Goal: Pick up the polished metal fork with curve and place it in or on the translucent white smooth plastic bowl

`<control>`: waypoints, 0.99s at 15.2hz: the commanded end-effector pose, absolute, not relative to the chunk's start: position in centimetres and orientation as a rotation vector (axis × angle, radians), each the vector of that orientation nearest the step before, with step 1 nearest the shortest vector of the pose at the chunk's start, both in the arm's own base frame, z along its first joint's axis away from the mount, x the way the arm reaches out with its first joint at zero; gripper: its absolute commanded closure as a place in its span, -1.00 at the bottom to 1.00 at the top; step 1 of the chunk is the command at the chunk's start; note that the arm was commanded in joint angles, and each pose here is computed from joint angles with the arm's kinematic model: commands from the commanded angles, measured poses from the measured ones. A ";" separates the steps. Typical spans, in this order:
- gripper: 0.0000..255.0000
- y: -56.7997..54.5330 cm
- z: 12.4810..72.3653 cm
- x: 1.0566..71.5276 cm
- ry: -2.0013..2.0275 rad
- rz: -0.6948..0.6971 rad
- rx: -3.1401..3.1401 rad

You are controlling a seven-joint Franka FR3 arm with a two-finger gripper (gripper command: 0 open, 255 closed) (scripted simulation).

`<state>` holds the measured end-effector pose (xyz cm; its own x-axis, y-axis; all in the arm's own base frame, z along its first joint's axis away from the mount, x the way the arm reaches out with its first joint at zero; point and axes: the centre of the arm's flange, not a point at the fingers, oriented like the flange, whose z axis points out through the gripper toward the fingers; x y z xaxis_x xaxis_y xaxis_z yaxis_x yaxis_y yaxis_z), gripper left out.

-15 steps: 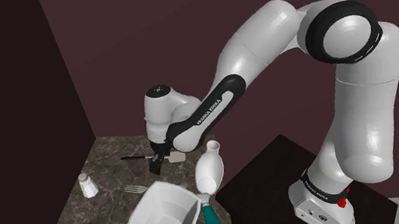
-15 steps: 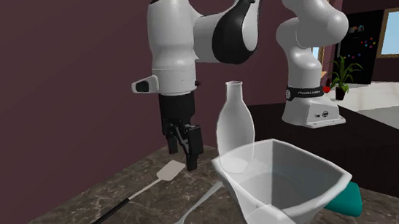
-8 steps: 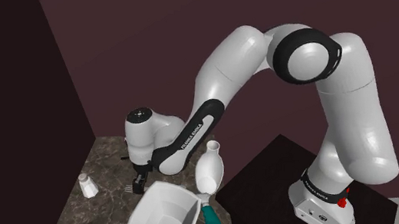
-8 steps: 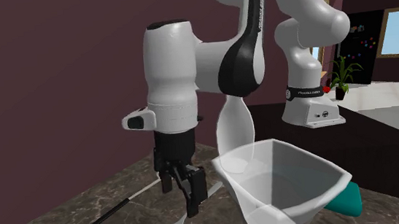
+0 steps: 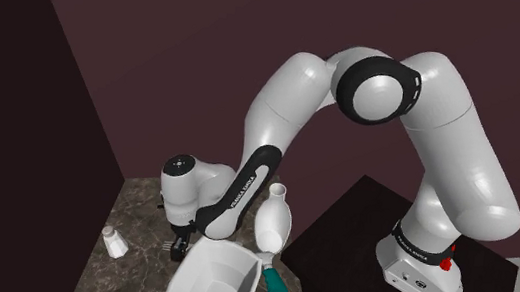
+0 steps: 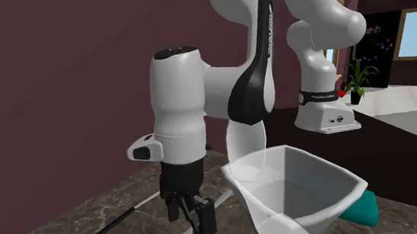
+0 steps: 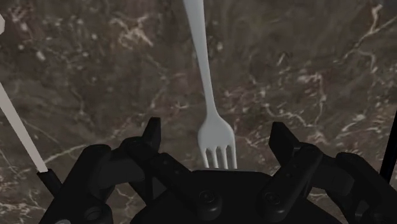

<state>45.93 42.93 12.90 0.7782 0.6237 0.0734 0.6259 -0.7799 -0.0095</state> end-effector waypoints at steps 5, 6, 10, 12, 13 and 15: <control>-1.00 43.0 12.5 46.0 -1.030 -0.104 -2.931; -1.00 43.0 12.5 46.0 -1.030 -0.104 -2.931; 1.00 43.0 12.5 46.0 -1.030 -0.104 -2.931; 1.00 43.0 12.5 46.1 -1.030 -0.103 -2.930; 1.00 43.1 12.5 46.1 -1.030 -0.104 -2.930; 1.00 43.1 12.7 46.2 -1.030 -0.104 -2.930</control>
<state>46.70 42.76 13.01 0.7823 0.6178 0.0799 0.6200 -0.7846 -0.0043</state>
